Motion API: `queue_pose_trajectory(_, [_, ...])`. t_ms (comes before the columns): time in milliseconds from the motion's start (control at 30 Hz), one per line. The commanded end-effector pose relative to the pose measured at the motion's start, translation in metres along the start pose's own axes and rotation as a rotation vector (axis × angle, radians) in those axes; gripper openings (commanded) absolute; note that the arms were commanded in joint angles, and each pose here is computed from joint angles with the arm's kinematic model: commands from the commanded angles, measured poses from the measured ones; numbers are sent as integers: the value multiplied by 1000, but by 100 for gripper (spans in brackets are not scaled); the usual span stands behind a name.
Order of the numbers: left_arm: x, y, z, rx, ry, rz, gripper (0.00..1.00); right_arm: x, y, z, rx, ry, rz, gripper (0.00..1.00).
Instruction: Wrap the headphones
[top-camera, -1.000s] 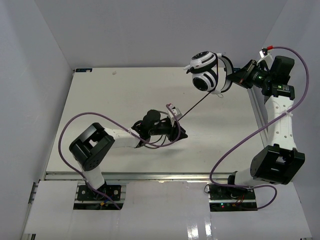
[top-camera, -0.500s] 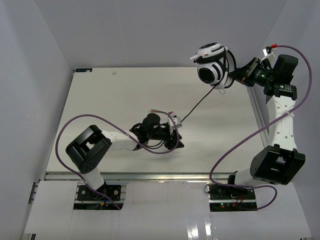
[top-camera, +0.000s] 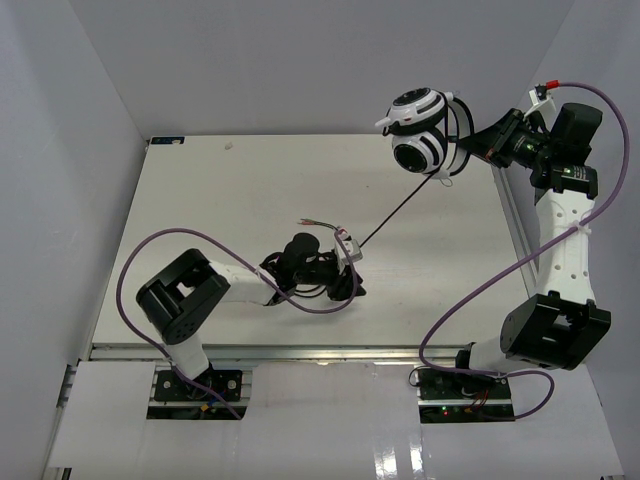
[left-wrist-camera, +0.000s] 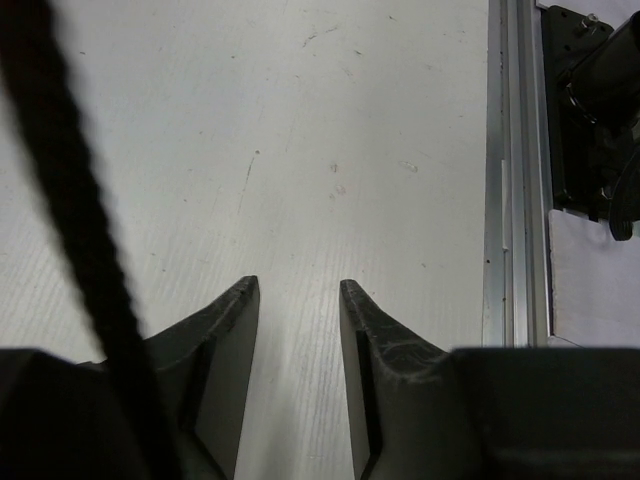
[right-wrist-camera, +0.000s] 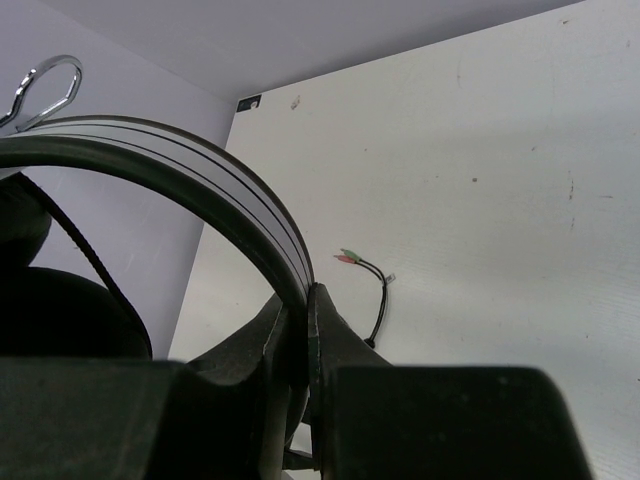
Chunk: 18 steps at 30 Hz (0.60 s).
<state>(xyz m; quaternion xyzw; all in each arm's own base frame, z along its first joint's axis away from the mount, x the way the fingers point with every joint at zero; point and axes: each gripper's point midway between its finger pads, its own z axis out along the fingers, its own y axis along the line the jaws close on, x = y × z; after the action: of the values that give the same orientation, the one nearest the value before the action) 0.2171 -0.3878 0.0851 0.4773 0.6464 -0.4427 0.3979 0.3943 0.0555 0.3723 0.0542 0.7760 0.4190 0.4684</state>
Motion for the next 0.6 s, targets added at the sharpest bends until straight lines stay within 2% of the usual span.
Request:
queue_pose_trajectory(0, [-15,-10,-9,13,-51,8,52,-28,44,-21,-82,-83,-67,8])
queue_pose_trajectory(233, [-45,-18,-20,13,-132,66,59,-25,46,-21,-90,-76,-69,8])
queue_pose_trajectory(333, [-47,-15,-17,10,-129,74,54,-24,47,-22,-94,-71,-71,8])
queue_pose_trajectory(400, [-45,-14,-14,16,-123,62,46,-23,47,-23,-94,-69,-78,8])
queue_pose_trajectory(433, [-45,-14,-13,18,-125,54,34,-22,48,-24,-93,-70,-83,8])
queue_pose_trajectory(467, [-46,-14,-12,18,-131,51,27,-22,49,-25,-92,-72,-90,8])
queue_pose_trajectory(567, [-50,-14,-12,16,-150,38,13,-21,50,-27,-87,-76,-112,8])
